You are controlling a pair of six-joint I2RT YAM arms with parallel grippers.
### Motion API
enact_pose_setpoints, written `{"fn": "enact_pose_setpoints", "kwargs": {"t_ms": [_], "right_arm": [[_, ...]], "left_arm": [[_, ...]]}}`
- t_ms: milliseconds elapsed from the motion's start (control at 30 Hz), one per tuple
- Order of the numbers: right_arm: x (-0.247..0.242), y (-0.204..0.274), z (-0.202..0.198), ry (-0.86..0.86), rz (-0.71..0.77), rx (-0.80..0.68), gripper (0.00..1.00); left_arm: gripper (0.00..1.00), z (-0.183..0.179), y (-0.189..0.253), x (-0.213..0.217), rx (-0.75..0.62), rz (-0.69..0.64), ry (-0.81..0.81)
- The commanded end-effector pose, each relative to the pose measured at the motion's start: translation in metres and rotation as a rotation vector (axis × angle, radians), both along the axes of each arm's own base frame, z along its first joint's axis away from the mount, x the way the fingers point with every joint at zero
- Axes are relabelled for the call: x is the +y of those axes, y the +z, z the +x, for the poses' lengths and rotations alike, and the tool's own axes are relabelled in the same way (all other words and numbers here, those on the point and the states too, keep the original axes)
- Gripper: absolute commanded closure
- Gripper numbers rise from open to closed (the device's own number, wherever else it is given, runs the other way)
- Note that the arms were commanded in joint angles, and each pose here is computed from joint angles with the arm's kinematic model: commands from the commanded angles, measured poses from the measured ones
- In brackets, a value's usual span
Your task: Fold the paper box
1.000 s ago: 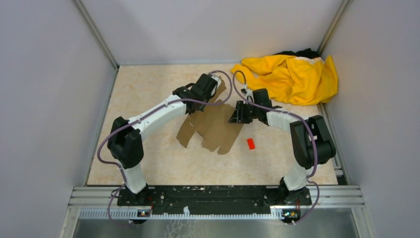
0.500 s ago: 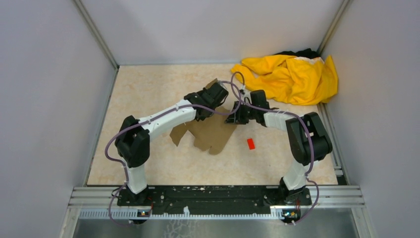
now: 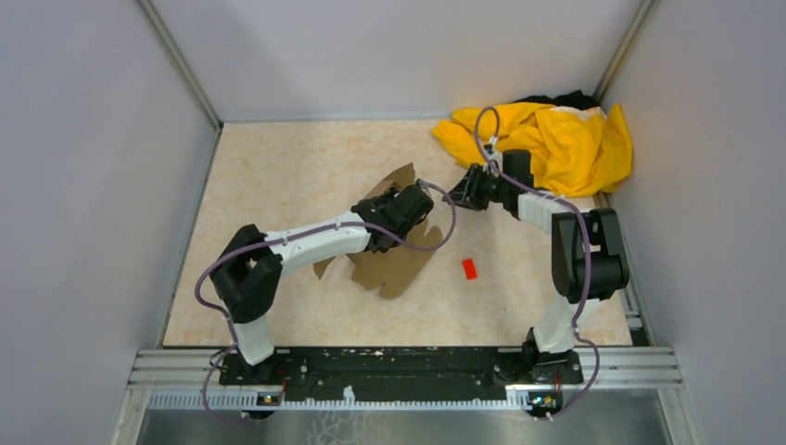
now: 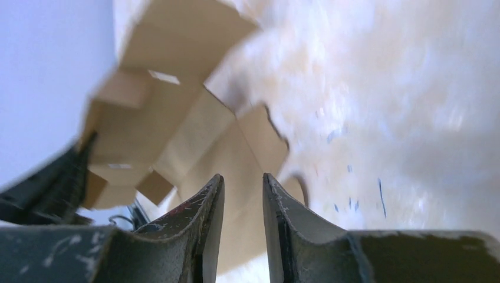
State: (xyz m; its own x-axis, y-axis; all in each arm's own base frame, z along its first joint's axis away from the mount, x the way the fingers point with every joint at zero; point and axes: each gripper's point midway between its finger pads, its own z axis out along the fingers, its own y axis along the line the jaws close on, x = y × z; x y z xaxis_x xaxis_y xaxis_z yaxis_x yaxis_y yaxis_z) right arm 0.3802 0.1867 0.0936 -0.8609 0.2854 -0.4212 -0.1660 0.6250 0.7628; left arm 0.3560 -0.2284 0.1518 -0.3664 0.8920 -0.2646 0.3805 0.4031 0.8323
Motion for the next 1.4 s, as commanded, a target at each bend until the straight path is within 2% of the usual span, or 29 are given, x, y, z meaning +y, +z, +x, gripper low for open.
{"fn": "enact_pose_setpoints", "kwargs": {"t_ms": [0,167,333,500,667,1367], "right_arm": [[0.007,0.057,0.049,0.01,0.101,-0.124,0.7],[0.016,0.07,0.087,0.014,0.162,-0.147,0.7],[0.022,0.051,0.113,0.02,0.212,-0.115,0.7],[0.029,0.026,0.121,0.035,0.271,-0.075,0.7],[0.034,0.012,0.117,0.051,0.263,-0.061,0.69],[0.045,0.007,0.068,0.129,0.263,-0.062,0.69]], "left_arm": [[1.0,-0.003,0.018,-0.004,-0.062,-0.037,-0.031],[1.0,-0.01,0.014,-0.01,-0.06,-0.055,-0.062],[1.0,-0.016,0.011,-0.017,-0.07,-0.057,-0.095],[1.0,-0.022,0.006,-0.021,-0.069,-0.042,-0.124],[1.0,-0.024,0.0,-0.026,-0.069,-0.009,-0.136],[1.0,-0.045,-0.035,-0.03,-0.054,0.146,-0.128]]}}
